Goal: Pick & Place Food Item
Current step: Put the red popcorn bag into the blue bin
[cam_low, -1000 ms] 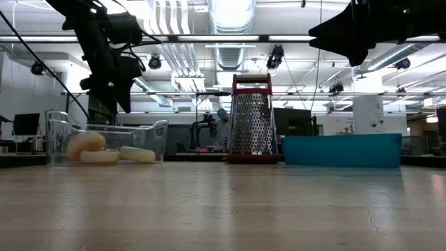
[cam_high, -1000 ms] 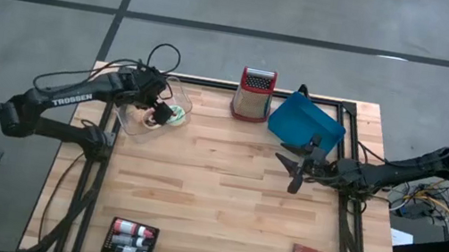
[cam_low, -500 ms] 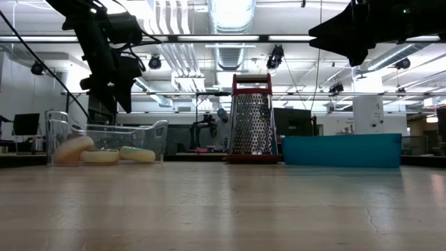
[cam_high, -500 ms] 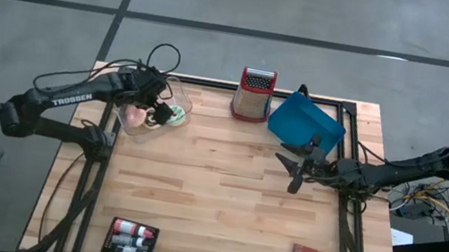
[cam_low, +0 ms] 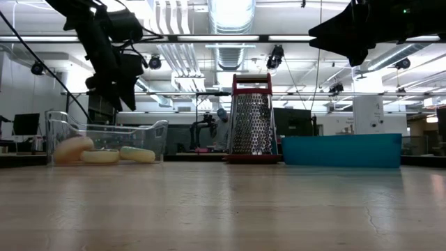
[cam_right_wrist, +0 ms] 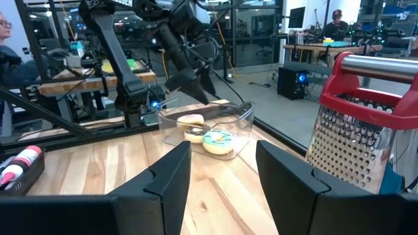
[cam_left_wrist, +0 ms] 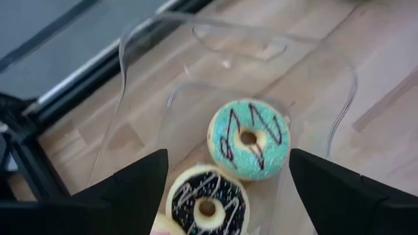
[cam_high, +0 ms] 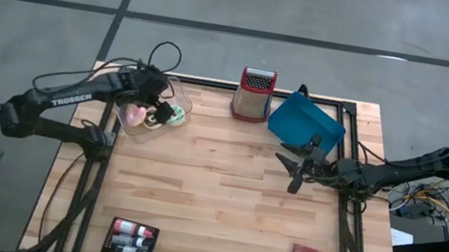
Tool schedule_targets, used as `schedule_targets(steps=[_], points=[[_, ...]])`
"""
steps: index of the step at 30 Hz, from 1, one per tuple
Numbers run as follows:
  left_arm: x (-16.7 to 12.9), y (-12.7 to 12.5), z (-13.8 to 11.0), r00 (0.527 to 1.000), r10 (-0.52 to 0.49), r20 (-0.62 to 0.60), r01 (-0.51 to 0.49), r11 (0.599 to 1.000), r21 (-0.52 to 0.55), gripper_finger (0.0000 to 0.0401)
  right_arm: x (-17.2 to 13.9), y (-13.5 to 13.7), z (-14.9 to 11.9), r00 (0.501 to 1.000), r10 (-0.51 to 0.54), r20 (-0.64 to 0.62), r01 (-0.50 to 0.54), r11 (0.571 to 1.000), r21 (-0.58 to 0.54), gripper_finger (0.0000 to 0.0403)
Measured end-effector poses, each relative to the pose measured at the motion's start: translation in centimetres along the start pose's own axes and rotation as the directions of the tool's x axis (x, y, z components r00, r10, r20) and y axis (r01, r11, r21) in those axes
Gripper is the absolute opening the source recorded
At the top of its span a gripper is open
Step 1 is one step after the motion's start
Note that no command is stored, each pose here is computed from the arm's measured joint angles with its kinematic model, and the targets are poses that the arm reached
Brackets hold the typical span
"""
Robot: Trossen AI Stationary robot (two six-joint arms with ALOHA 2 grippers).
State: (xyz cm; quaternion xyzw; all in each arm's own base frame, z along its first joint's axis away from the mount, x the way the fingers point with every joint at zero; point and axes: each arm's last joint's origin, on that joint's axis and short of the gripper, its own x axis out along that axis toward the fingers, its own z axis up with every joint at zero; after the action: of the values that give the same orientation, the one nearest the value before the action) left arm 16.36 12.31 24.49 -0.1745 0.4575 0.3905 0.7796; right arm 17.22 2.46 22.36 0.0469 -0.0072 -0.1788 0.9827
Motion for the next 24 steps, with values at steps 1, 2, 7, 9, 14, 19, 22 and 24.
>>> schedule_targets(steps=[1, 2, 7, 9, 14, 19, 22, 24], points=[[-0.1, 0.0, 0.1, 1.0, -0.003, 0.016, 0.003, 1.0, -0.003, 0.0326, 0.0, 0.0, 0.0, 1.0, 0.0, 0.0, 0.0, 1.0, 0.0, 0.0169], [-0.1, 0.0, 0.2, 1.0, -0.005, 0.029, 0.005, 1.0, -0.003, 0.0326, 0.0, 0.0, 0.0, 1.0, 0.0, 0.0, 0.0, 1.0, 0.0, 0.0169], [-0.5, -0.1, 0.8, 0.995, -0.023, 0.102, 0.025, 1.0, -0.017, 0.0326, 0.0, 0.0, 0.0, 1.0, 0.0, 0.0, 0.0, 1.0, 0.0, 0.0169], [-0.6, -0.1, 0.9, 0.993, -0.029, 0.115, 0.032, 0.999, -0.019, 0.0326, 0.0, 0.0, 0.0, 1.0, 0.0, 0.0, 0.0, 1.0, 0.0, 0.0169], [-0.6, -0.1, 0.8, 0.993, -0.031, 0.115, 0.034, 0.999, -0.018, 0.0326, 0.0, 0.0, 0.0, 1.0, 0.0, 0.0, 0.0, 1.0, 0.0, 0.0169], [-0.6, -0.1, 0.8, 0.993, -0.031, 0.115, 0.034, 0.999, -0.02, 0.0326, 0.0, 0.0, 0.0, 1.0, -0.001, 0.0, 0.001, 1.0, -0.011, 0.0169], [-0.7, -0.1, 0.9, 0.992, -0.034, 0.124, 0.038, 0.999, -0.031, 0.0326, 0.0, 0.0, 0.0, 1.0, -0.001, 0.0, 0.001, 1.0, -0.014, 0.0169], [-0.8, -0.3, 1.3, 0.986, -0.053, 0.161, 0.053, 0.999, -0.002, 0.0326, 0.0, 0.0, 0.0, 1.0, -0.005, 0.002, 0.005, 1.0, -0.026, 0.0169]])
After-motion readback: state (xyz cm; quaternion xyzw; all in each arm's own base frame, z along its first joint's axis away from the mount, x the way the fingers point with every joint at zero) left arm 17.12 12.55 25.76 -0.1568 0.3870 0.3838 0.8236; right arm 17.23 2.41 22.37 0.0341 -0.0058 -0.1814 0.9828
